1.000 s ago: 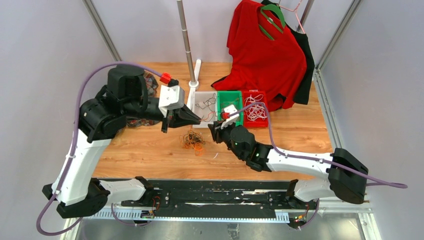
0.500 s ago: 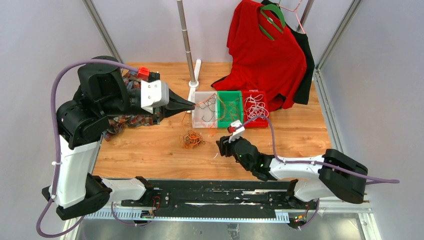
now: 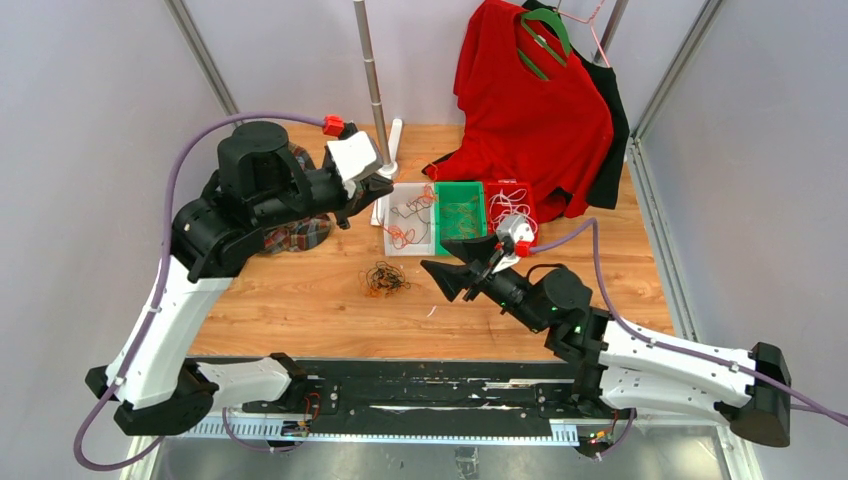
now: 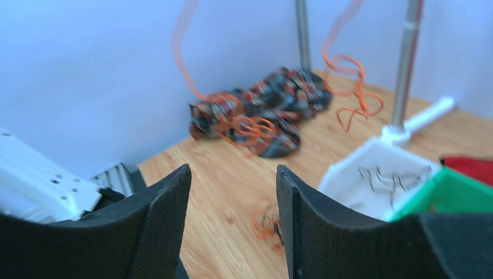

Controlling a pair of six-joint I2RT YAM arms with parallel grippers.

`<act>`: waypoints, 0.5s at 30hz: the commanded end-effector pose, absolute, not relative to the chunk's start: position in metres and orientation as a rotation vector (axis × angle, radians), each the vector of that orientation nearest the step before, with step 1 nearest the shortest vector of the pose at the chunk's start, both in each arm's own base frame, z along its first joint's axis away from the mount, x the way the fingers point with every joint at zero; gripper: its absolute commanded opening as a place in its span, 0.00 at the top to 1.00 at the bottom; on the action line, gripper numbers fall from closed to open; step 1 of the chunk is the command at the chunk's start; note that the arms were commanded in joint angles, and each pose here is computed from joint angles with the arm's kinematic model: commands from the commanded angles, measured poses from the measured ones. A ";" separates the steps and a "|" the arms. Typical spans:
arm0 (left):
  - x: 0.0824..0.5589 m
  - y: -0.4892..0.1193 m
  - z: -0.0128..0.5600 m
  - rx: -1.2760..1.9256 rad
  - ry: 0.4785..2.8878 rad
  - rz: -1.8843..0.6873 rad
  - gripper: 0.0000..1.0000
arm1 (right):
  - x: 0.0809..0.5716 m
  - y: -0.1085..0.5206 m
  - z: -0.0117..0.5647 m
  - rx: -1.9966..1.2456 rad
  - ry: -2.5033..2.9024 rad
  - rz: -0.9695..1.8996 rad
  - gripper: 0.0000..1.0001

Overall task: Untangle the cables
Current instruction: Untie the cable.

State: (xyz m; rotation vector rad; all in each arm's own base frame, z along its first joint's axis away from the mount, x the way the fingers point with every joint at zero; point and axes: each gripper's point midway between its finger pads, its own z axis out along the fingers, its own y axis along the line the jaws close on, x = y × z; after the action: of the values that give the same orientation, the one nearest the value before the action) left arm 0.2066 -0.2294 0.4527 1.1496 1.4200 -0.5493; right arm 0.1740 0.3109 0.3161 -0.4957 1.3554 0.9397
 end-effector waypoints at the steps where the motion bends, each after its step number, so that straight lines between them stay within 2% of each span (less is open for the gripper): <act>1: 0.217 -0.227 0.470 1.014 1.414 -0.537 1.00 | 0.147 0.321 0.350 -0.637 1.257 1.012 0.43; 15: 0.207 -0.234 0.464 1.050 1.425 -0.614 1.00 | 0.187 0.359 0.380 -0.658 1.193 0.814 0.40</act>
State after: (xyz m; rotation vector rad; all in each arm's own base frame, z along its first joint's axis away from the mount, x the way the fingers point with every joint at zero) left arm 0.2175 -0.2309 0.4519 1.0452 1.4748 -0.5652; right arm 0.1800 0.3545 0.3539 -0.6706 1.2552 0.8679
